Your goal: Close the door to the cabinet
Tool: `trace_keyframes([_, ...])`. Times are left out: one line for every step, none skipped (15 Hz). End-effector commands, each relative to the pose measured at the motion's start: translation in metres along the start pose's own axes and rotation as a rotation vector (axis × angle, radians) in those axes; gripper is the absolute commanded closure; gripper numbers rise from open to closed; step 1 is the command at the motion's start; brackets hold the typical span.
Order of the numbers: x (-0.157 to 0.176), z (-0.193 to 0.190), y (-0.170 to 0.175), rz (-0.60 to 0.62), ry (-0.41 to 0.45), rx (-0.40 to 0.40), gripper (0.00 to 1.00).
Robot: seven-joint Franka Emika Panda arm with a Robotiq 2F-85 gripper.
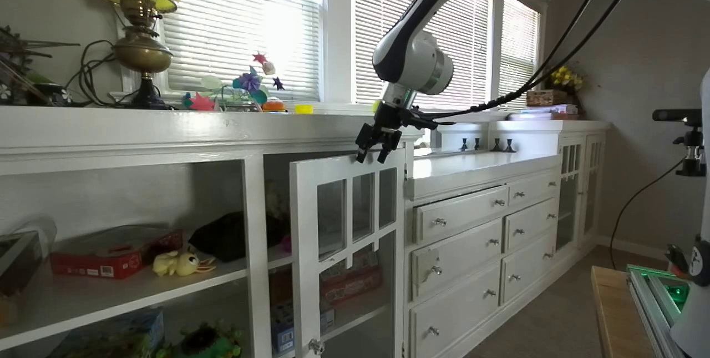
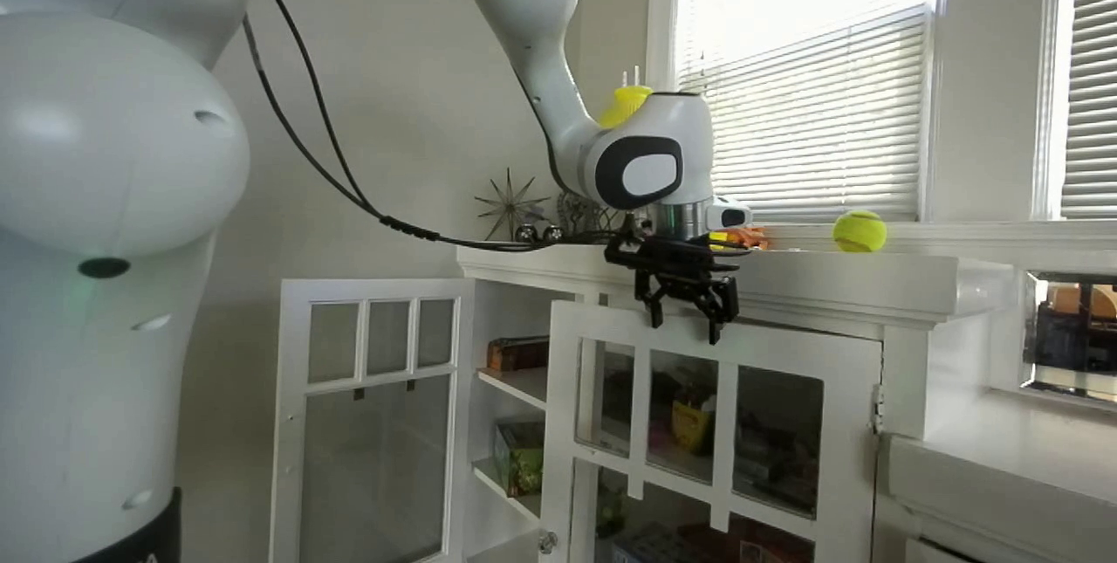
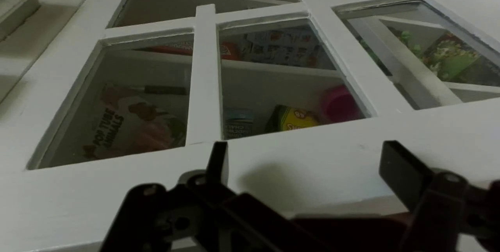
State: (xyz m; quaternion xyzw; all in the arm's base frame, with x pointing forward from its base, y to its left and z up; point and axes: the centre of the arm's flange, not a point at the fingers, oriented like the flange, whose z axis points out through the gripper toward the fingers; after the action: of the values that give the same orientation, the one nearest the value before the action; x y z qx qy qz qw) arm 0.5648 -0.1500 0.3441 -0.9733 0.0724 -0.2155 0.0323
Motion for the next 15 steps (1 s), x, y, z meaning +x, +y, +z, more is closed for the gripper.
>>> trace_keyframes([-0.031, -0.042, -0.018, -0.045, -0.026, 0.012, 0.00])
trace_keyframes([-0.044, -0.045, -0.032, -0.089, -0.026, -0.025, 0.00])
trace_keyframes([-0.052, -0.046, -0.042, -0.125, -0.044, -0.033, 0.00])
trace_keyframes([-0.061, -0.046, -0.053, -0.154, -0.053, -0.046, 0.00])
trace_keyframes([-0.067, -0.046, -0.064, -0.177, -0.057, -0.056, 0.00])
trace_keyframes([-0.072, -0.047, -0.073, -0.199, -0.052, -0.056, 0.00])
trace_keyframes([-0.076, -0.047, -0.083, -0.218, -0.040, -0.059, 0.00])
trace_keyframes([-0.079, -0.047, -0.093, -0.237, -0.013, -0.057, 0.00])
trace_keyframes([-0.081, -0.047, -0.101, -0.260, 0.017, -0.059, 0.00])
trace_keyframes([-0.082, -0.045, -0.111, -0.281, 0.056, -0.069, 0.00])
trace_keyframes([-0.081, -0.043, -0.121, -0.299, 0.107, -0.082, 0.00])
trace_keyframes([-0.081, -0.042, -0.127, -0.364, 0.124, -0.102, 0.00])
trace_keyframes([-0.070, -0.039, -0.112, -0.323, 0.075, -0.061, 0.00])
trace_keyframes([-0.073, -0.039, -0.118, -0.348, 0.094, -0.066, 0.00])
trace_keyframes([-0.075, -0.038, -0.121, -0.360, 0.101, -0.067, 0.00])
